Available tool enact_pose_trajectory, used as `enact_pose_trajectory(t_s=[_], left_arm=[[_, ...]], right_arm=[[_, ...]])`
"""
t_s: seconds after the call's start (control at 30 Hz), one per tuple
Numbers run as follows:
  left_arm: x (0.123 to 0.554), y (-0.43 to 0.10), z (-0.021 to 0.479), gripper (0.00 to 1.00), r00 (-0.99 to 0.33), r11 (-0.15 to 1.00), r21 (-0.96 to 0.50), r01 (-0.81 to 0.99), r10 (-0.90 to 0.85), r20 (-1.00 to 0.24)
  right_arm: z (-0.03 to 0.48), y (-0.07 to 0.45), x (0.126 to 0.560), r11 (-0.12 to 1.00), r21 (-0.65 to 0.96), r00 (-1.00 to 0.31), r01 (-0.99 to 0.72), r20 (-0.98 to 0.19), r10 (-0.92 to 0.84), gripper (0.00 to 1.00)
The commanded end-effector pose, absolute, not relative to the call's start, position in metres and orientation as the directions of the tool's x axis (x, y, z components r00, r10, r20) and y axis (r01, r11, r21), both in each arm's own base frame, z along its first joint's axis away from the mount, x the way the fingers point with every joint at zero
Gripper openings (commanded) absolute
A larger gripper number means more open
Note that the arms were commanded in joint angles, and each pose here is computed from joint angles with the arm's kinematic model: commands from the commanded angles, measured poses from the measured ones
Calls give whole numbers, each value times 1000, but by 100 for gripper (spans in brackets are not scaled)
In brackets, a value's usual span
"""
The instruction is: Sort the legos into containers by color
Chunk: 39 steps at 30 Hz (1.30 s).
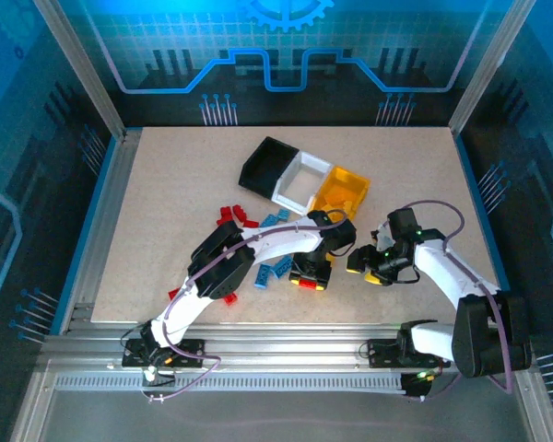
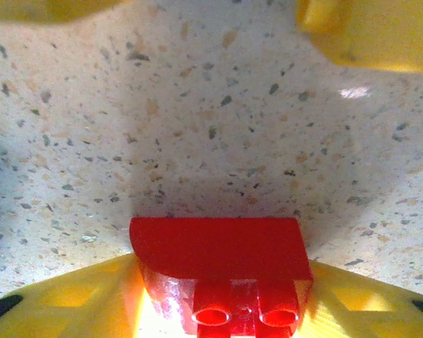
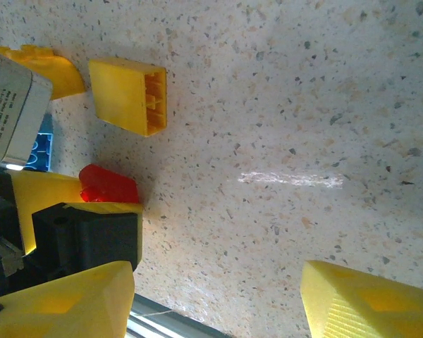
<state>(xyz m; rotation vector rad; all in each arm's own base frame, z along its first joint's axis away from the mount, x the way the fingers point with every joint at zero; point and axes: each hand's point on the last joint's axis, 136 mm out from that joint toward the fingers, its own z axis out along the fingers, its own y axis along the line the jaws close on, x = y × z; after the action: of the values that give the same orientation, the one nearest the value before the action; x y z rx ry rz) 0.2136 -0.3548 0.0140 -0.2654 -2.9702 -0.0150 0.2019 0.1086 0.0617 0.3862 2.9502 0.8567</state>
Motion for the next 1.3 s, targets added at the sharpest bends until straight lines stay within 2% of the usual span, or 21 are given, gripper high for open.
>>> enact_pose_trajectory(t_s=[0.0,0.37,0.57,0.7,0.97,1.27], left_arm=[[223,-359,3,52,-976,985,-34,169,172,130],[236,-347,49,51,-983,976,-130,172,178,40],[264,-330,91,51,-996,974,-211,85,83,-20],[304,-321,125,51,-996,952,-306,-3,-29,-82],[417,-322,161,51,-961,876,-472,-97,-207,-186],[490,-326,137,51,-933,801,-566,-195,-329,-144]], right_arm=[[65,110,199,805,555,-971,207,14,239,65],[71,107,203,803,556,-964,215,-10,265,65],[78,104,203,798,559,-958,226,-18,285,65],[78,105,201,789,564,-954,242,-10,300,64],[83,105,199,783,568,-949,254,-10,315,64],[92,103,201,796,550,-951,253,-11,309,64]])
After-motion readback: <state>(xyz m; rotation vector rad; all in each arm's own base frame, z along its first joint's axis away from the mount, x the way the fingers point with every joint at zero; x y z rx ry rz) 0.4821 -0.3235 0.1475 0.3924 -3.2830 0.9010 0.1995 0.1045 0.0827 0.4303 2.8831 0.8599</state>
